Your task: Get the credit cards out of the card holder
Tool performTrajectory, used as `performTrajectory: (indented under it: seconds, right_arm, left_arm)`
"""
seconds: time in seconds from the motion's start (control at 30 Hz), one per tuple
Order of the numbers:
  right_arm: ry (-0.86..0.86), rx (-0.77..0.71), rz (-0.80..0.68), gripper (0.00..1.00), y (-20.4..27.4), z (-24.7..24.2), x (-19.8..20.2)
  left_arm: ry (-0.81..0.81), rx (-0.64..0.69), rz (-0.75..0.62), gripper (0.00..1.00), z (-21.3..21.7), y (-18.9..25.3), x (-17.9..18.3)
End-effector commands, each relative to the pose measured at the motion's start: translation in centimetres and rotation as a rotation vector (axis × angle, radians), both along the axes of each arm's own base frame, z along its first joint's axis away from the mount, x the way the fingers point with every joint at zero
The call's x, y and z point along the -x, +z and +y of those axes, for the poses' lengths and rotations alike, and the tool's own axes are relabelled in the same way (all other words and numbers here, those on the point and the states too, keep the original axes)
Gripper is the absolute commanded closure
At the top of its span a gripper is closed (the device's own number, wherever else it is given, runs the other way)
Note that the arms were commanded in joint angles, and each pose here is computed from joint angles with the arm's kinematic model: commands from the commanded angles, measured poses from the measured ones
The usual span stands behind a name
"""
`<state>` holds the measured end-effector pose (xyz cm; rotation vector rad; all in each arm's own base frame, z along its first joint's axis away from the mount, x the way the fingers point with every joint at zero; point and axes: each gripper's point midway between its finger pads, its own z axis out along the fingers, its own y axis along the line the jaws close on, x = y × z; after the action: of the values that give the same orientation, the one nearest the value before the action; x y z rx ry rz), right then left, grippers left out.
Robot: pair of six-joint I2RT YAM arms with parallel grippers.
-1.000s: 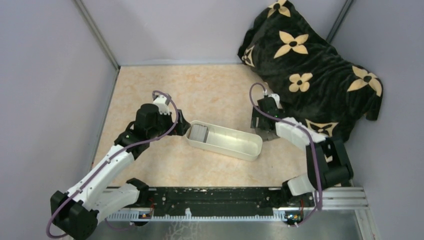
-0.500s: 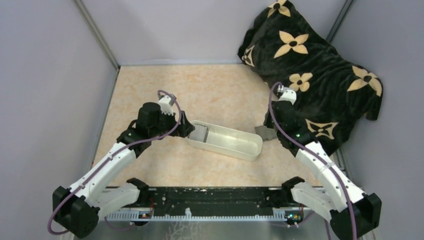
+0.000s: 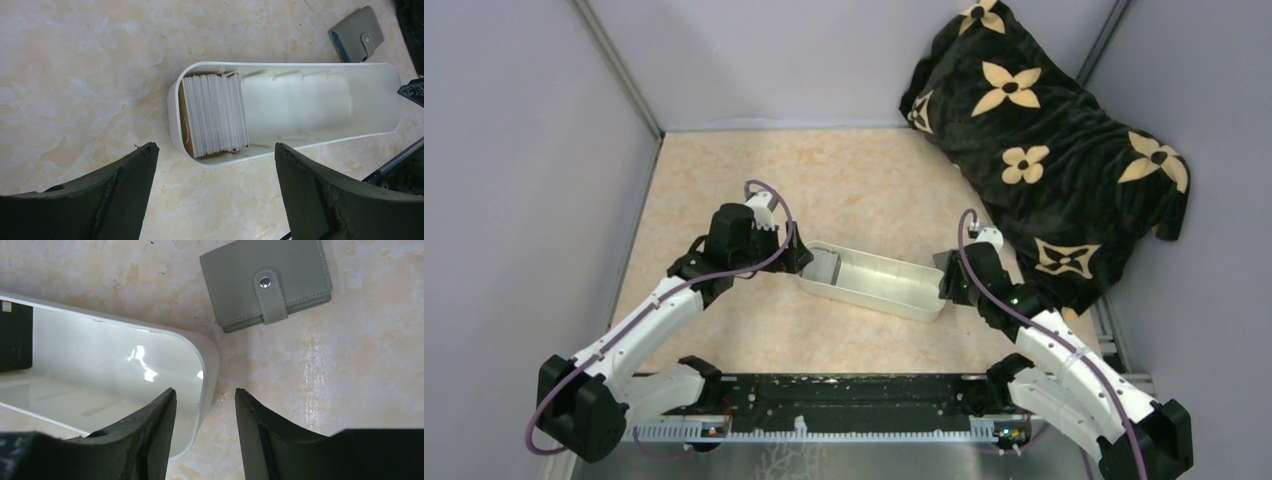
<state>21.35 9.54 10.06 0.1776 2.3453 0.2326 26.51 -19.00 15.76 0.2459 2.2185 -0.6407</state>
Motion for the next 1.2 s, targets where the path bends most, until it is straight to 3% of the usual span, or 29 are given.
performTrajectory:
  seconds: [0.0, 0.83, 1.17]
  right_arm:
    - [0.014, -0.047, -0.015, 0.52, 0.1, 1.2, -0.7]
    - [0.111, -0.13, 0.004, 0.63, -1.1, 6.5, -4.2]
    - [0.12, -0.094, -0.01, 0.68, -0.4, 8.4, -7.6]
  left_arm:
    - [0.033, -0.009, -0.005, 0.08, 0.0, 0.5, -0.8]
    - [0.137, -0.058, -0.051, 0.07, 3.1, 2.2, 0.3]
    - [0.143, -0.069, -0.056, 0.06, 3.5, 2.4, 0.6]
